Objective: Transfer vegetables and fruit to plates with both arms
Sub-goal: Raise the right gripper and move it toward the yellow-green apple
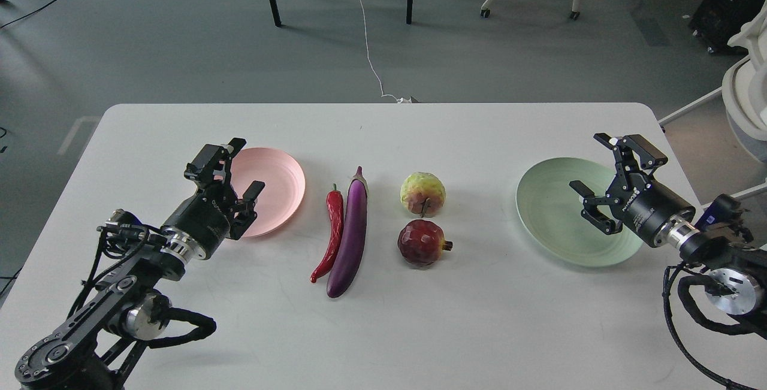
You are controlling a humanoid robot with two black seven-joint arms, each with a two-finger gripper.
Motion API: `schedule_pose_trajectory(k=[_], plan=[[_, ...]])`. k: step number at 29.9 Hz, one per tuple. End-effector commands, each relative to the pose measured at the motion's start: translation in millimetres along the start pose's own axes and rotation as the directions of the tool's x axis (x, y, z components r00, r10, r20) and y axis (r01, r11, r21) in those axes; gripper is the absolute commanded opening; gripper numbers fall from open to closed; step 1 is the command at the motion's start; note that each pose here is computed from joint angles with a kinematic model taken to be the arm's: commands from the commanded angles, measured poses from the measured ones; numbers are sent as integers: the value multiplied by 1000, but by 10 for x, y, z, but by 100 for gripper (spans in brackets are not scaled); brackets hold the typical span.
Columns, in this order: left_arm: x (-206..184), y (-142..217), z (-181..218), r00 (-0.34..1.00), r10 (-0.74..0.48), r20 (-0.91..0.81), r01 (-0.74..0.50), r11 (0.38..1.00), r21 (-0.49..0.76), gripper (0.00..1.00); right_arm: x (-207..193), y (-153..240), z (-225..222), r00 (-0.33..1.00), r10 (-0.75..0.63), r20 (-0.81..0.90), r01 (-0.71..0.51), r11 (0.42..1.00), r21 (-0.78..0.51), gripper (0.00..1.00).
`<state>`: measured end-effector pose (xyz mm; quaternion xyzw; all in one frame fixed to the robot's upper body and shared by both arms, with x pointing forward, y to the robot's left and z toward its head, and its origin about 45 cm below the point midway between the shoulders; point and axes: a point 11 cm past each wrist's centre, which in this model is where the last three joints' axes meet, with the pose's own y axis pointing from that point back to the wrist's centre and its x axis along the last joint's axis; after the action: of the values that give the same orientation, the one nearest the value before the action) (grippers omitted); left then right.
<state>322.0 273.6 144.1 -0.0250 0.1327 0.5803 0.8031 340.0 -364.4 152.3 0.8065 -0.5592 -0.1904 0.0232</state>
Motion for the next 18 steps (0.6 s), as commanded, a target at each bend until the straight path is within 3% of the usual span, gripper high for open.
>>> schedule_pose_trajectory(k=[1, 6, 11, 14, 18], plan=[[-43, -3, 11, 1000, -27, 11, 27, 1000, 2, 99, -3, -4, -13, 1000, -1, 0, 1, 1000, 4, 99], [8, 5, 19, 1000, -12, -1, 12, 1000, -3, 99, -45, -86, -193, 999, -26, -39, 27, 999, 28, 99], [121, 12, 111, 1000, 12, -27, -12, 1000, -24, 99, -152, -197, -612, 938, -138, -318, 144, 990, -4, 99], [239, 31, 258, 1000, 22, 5, -22, 997, -68, 99, -379, -306, -808, 801, -275, -533, 249, 961, -121, 99], [322, 44, 466, 998, 53, -35, -58, 982, -181, 99, -599, -448, -1169, 555, -386, -737, 298, 919, -257, 99]])
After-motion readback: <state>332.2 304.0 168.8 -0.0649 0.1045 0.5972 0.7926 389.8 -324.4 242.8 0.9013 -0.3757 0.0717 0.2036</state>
